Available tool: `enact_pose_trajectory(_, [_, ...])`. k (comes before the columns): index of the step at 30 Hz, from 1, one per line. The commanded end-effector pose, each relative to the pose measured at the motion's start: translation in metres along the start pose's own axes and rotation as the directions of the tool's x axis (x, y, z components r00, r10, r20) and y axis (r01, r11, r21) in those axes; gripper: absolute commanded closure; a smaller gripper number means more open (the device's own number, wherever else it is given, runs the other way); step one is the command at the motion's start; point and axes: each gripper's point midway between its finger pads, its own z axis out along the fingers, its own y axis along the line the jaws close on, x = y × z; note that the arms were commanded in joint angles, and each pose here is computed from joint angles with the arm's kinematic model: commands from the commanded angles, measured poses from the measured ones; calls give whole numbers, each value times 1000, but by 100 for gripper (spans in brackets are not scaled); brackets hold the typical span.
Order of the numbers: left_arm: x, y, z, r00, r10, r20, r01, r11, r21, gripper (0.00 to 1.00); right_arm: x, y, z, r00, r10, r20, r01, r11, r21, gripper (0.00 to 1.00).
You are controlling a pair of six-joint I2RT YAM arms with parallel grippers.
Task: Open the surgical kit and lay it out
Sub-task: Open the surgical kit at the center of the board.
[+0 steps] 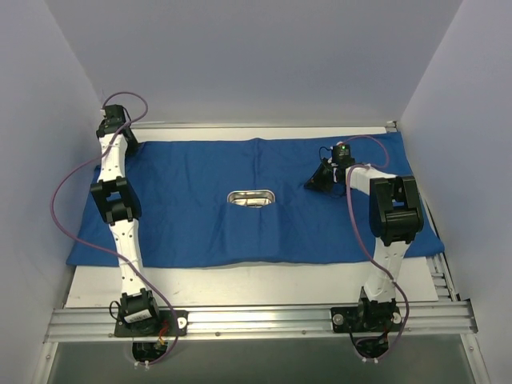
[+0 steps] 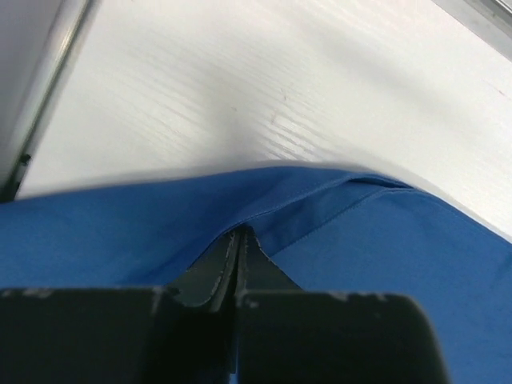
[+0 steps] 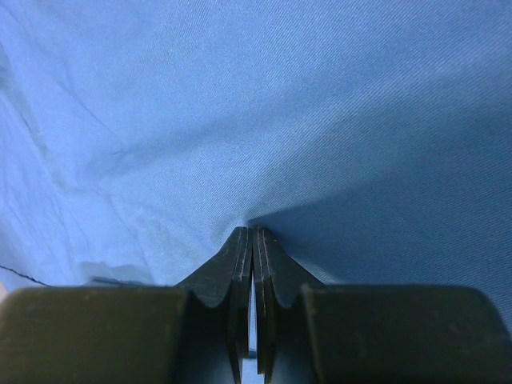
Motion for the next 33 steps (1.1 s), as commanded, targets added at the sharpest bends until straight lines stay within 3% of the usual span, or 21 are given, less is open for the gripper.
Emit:
enact_pose_trajectory(1, [-42, 7, -8, 986, 70, 152, -63, 997, -53, 98, 59, -61, 5, 986, 50, -158, -14, 974, 225, 100])
enact_pose_trajectory(5, [-85, 5, -21, 930, 191, 314, -141, 974, -175, 95, 59, -55, 10, 985, 44, -166, -8, 977, 212, 100])
enact_pose_trajectory(11, [-121, -25, -72, 912, 58, 407, -77, 997, 30, 96, 67, -52, 12, 982, 36, -183, 1, 980, 199, 100])
enact_pose_trajectory(12, [-135, -30, -102, 895, 44, 444, -74, 996, 50, 93, 69, -50, 11, 982, 43, -182, -7, 981, 195, 100])
enact_pose_trajectory(14, [-114, -37, -104, 918, 55, 392, -83, 995, 55, 78, 69, -43, 12, 983, 40, -180, -9, 985, 170, 100])
enact_pose_trajectory(18, [-76, -46, -100, 963, 81, 258, -109, 989, 96, 74, 63, -32, 10, 985, 22, -174, 2, 991, 137, 100])
enact_pose_trajectory(21, [-34, -37, -78, 994, 50, 99, -59, 994, 87, 78, 58, -27, 8, 987, 11, -162, 9, 992, 123, 100])
enact_pose_trajectory(23, [-14, -39, -75, 999, 36, -7, -34, 990, 139, 96, 60, -27, 8, 987, 15, -161, 3, 993, 115, 100])
enact_pose_trajectory(26, [28, -33, -48, 988, 44, -147, -28, 994, 110, 98, 62, -28, 5, 987, 20, -158, -2, 994, 112, 100])
enact_pose_trajectory(33, [50, -16, -21, 979, 29, -200, -18, 998, 58, 98, 64, -33, -2, 989, 14, -150, 6, 992, 129, 100])
